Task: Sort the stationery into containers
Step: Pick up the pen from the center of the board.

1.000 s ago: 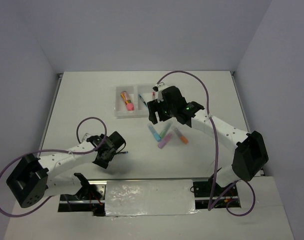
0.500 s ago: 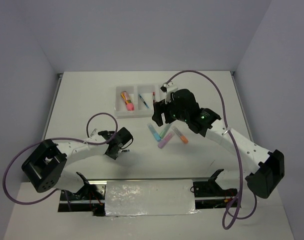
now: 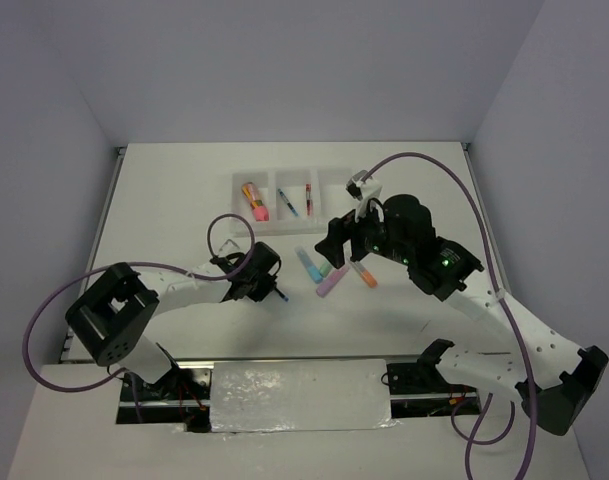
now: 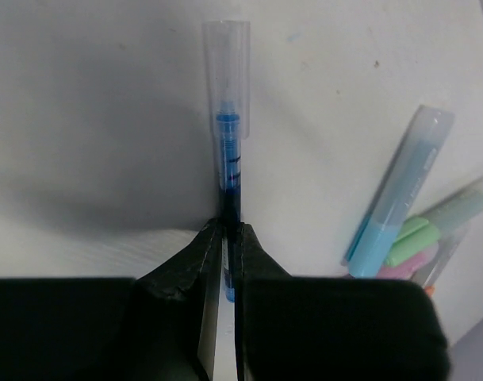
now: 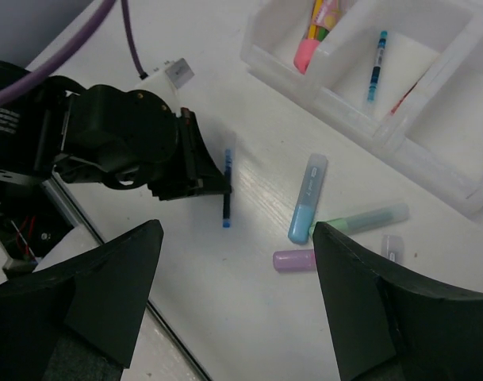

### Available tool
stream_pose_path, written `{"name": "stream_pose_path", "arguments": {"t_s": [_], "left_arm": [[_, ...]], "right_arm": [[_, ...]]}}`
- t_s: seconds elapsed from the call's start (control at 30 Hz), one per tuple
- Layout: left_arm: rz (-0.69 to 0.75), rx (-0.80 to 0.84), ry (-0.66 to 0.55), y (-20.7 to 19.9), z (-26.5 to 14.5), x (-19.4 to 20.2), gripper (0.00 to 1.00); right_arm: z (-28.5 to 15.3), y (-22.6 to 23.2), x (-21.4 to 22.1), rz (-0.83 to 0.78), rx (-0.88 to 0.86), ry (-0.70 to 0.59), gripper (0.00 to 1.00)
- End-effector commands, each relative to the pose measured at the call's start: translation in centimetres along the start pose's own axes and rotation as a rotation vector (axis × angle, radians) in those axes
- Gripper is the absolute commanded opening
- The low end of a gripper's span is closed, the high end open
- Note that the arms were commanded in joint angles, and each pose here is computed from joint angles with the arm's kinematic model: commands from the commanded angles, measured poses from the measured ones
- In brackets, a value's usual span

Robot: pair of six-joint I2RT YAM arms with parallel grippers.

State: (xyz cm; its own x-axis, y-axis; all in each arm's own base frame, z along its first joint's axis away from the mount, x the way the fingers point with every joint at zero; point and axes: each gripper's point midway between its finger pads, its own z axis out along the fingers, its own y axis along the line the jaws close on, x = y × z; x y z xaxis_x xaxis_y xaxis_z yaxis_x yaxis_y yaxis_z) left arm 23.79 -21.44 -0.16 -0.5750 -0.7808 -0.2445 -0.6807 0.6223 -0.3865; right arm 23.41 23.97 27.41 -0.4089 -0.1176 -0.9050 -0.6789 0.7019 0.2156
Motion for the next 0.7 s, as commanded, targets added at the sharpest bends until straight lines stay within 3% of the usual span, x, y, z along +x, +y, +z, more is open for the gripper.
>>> {"name": "stream_pose_path", "arguments": {"t_s": [0.0, 0.13, 0.2, 0.37, 0.67], "left_arm": [[0.233, -0.414, 0.125, 14.0, 1.4, 2.2, 0.00], [0.319, -0.474, 0.082, 14.8, 0.7, 1.3, 0.00], [0.363, -0.460, 0.004, 14.1, -0.8, 0.4, 0.00], [0.506, -0.285, -0.103, 8.5, -3.1, -1.0, 0.00], [0.656, -0.267, -0.273, 4.5, -7.1, -3.5, 0.00]], "right_arm": [[-1.2, 0.9, -0.7, -0.014, -0.038, -0.037, 0.84], [-1.8, 0.8, -0.6, -0.011, -0.030, -0.045, 0.84], [-2.2, 0.7, -0.6, -0.007, -0.019, -0.054, 0.85], [-2.6, 0.1, -0.7, 0.018, 0.019, -0.062, 0.86], [-2.5, -1.0, -0.7, 0.032, 0.059, -0.051, 0.86]]}}
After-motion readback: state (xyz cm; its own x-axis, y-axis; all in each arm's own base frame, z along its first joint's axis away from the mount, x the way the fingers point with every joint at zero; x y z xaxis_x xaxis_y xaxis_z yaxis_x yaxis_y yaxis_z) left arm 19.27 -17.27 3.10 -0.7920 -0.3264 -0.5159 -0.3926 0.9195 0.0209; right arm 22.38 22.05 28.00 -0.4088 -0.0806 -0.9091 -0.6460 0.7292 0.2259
